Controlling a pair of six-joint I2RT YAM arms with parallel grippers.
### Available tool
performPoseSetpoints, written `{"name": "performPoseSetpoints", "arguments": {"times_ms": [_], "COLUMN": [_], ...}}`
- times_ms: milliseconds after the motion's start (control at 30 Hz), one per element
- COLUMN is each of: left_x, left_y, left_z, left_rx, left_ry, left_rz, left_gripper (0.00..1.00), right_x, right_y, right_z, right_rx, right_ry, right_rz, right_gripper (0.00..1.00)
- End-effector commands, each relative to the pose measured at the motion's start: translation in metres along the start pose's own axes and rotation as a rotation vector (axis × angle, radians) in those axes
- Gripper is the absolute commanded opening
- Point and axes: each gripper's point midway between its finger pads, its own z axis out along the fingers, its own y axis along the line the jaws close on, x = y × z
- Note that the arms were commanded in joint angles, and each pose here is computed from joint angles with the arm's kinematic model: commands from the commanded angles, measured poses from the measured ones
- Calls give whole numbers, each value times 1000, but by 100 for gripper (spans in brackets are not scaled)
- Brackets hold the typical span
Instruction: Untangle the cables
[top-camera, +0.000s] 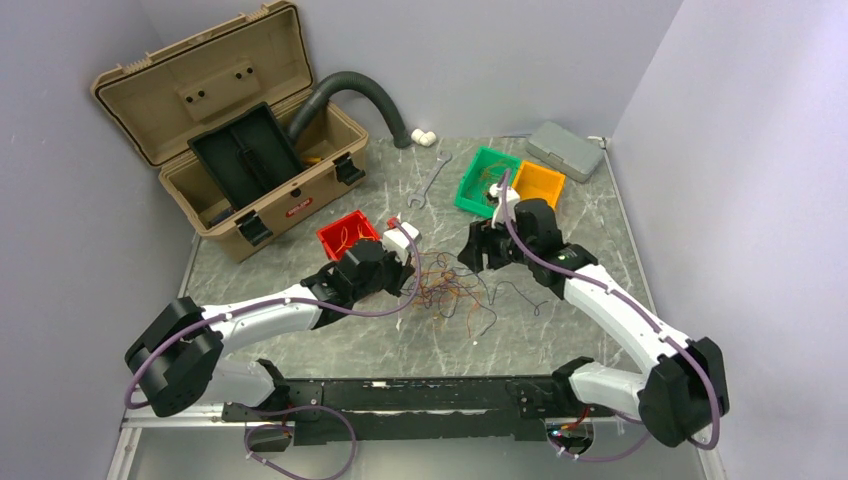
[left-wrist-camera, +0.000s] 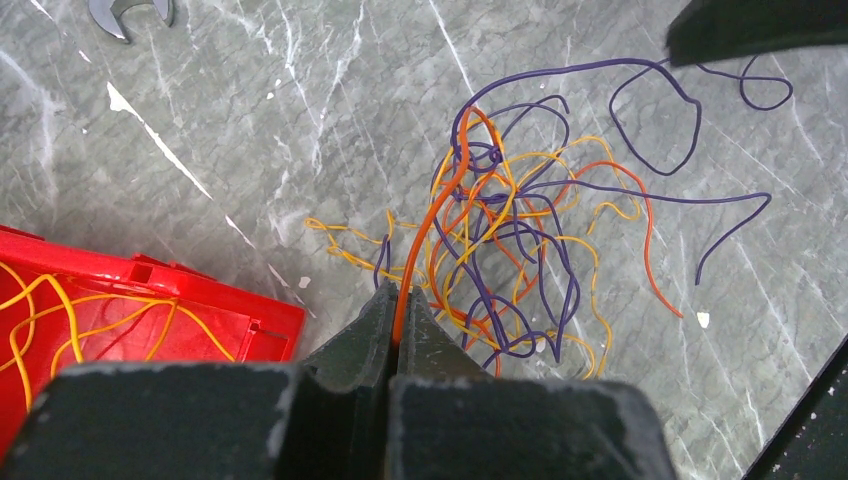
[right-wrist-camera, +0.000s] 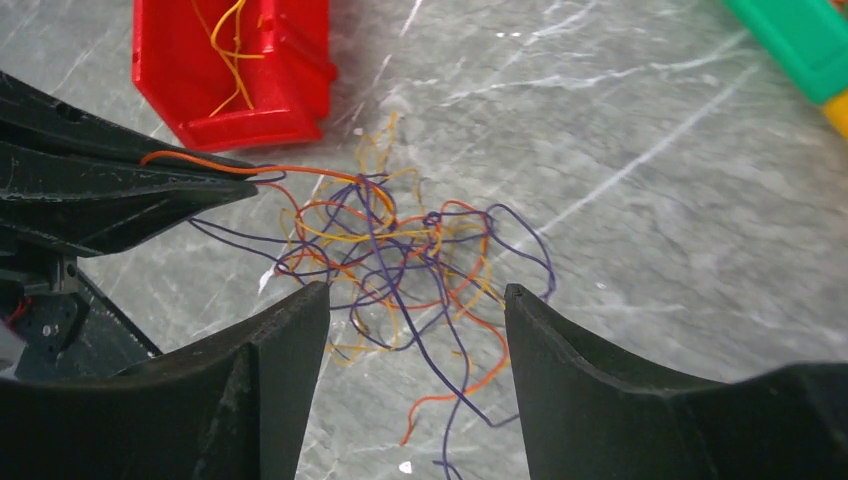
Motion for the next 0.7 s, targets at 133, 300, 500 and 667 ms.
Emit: {"name": "performPoseSetpoints", "arguments": {"times_ms": [133,300,500,667], "left_x": [-21,-19,-22,-22], "left_y": [-7,-4,-3,-4], "left_z": [2,4,0,1], "left_rx": [27,14,9,12], "left_ry": [-59,-47,-80,-66], "left_rz": [9,3,5,6], "left_gripper": [0,0,0,0], "right_x": [-8,-3,4,-10], "right_y": [13,14,9,-1], "right_z": [29,32,34,27], "right_rx": [-67,-76,-55,27], "right_ry": [-57,-79,-71,-101], "right_rz": [-63,-46,-21,-20], "right_gripper": [53,44,26,0]}}
